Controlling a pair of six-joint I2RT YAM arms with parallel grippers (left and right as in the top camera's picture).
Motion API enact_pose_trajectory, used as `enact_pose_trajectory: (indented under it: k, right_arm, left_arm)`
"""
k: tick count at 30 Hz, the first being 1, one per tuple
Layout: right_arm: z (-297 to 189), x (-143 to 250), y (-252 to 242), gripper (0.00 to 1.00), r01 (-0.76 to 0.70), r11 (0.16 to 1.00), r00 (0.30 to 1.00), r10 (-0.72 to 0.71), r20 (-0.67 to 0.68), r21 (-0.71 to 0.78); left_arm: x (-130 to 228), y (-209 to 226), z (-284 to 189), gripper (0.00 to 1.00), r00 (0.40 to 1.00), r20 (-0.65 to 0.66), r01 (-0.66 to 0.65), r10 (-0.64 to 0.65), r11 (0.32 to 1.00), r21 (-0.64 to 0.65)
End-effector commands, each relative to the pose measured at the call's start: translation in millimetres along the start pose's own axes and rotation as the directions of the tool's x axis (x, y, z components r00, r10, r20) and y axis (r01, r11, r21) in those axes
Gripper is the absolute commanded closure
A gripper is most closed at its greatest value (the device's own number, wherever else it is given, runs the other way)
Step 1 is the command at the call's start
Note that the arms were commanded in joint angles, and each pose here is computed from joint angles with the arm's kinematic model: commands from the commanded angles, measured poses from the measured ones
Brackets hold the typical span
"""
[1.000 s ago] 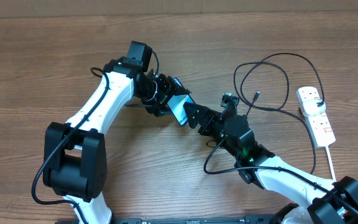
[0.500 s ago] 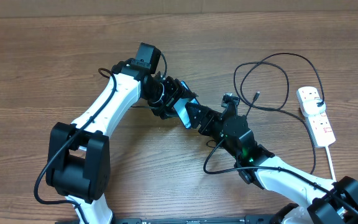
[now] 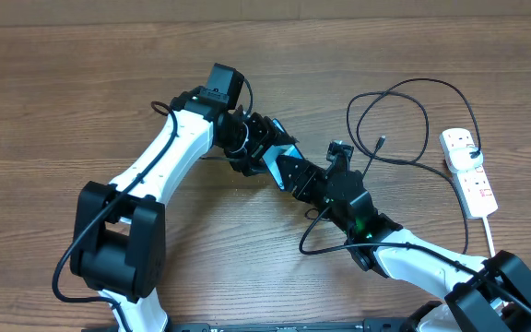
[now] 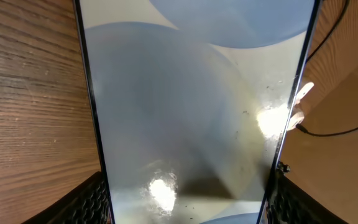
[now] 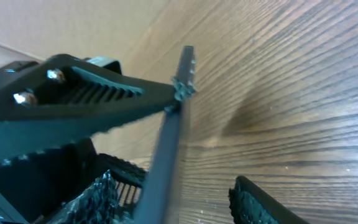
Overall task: Plug charger to phone and switch on socket
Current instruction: 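Grasp the phone's bottom end with the right gripper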
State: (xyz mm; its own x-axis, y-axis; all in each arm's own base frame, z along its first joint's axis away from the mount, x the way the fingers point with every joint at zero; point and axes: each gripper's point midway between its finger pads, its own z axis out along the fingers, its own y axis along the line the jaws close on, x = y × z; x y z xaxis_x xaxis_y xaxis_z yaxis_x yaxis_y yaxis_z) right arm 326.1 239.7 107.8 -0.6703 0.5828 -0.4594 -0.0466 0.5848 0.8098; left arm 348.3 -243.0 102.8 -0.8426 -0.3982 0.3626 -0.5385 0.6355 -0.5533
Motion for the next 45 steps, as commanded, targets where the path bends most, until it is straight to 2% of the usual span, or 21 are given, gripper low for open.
enact_pose_trajectory:
  k: [1,45]
  right_arm:
    - [1.7,-5.0,8.7,0.43,-0.004,1.0,1.0,0.004,0.021,-0.021]
    - [1.7,-0.6,14.6,0.83,0.004,0.999,1.0,-0.003,0.021,-0.034]
  left_arm:
    - [3.9,-12.3,-2.2,0.43,1.0,-0.014,-0.013,0.013,0.999,0.03]
    - [1.7,-13.4,-0.2,0.42,1.0,0.008,-0.025,0.024,0.999,0.024]
